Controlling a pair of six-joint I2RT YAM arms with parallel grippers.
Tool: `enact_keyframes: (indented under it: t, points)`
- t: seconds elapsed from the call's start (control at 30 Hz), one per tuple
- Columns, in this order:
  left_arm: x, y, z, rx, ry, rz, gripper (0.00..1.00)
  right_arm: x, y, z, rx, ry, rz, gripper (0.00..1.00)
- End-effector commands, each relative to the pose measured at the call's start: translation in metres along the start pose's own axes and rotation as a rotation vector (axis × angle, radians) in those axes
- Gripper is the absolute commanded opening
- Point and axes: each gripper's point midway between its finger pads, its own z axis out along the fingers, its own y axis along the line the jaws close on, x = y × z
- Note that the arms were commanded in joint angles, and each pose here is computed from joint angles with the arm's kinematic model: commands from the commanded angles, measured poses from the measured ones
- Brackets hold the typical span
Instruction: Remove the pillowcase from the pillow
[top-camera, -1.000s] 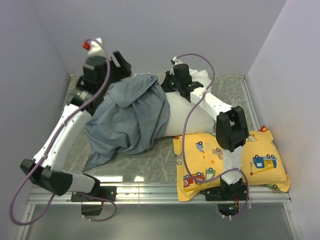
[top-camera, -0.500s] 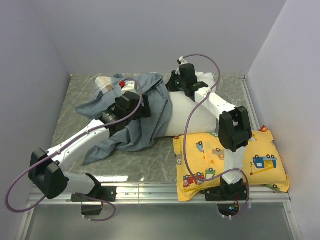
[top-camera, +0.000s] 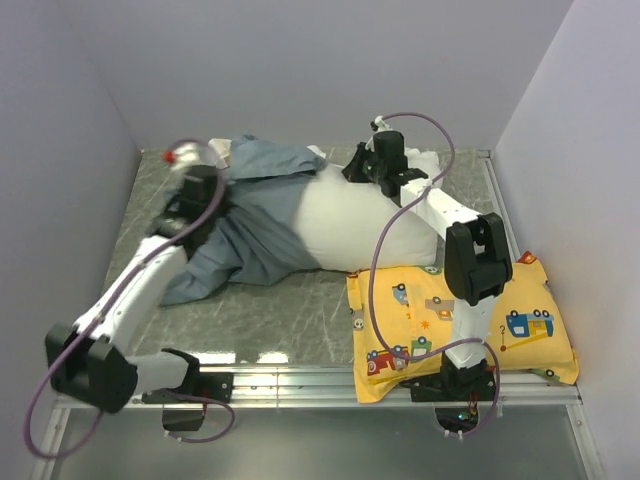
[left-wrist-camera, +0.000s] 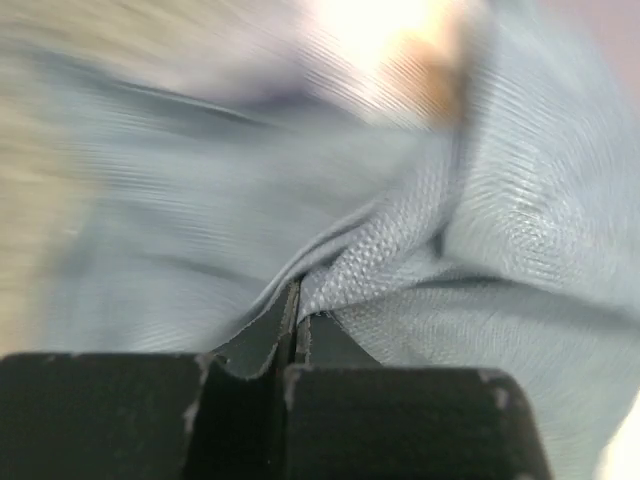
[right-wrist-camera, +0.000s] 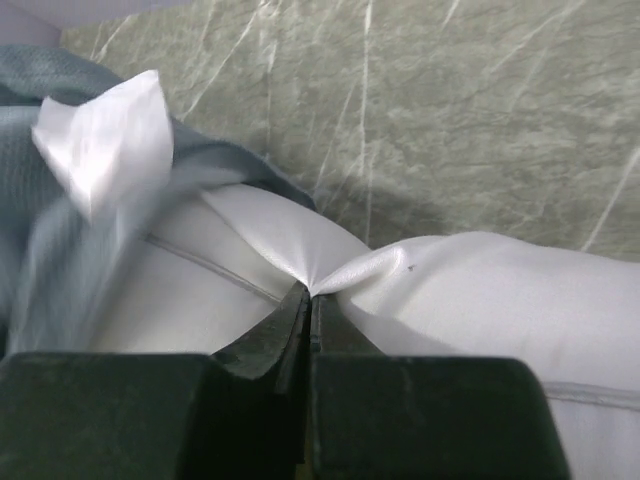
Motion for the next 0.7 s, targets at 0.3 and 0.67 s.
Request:
enact_keyframes:
  t: [0.3,0.67]
  points:
    - [-0.017,0.162,0.033,-0.128,0.018,-0.440,0.01,-0.012,-0.055,-0.025,0.110,0.011,0.042,0.00]
    - [0.003,0.127,0.053,-0.022,0.081,-0.449,0.01,-0.026,0.069,-0.095,-0.029,-0.059,-0.275,0.71]
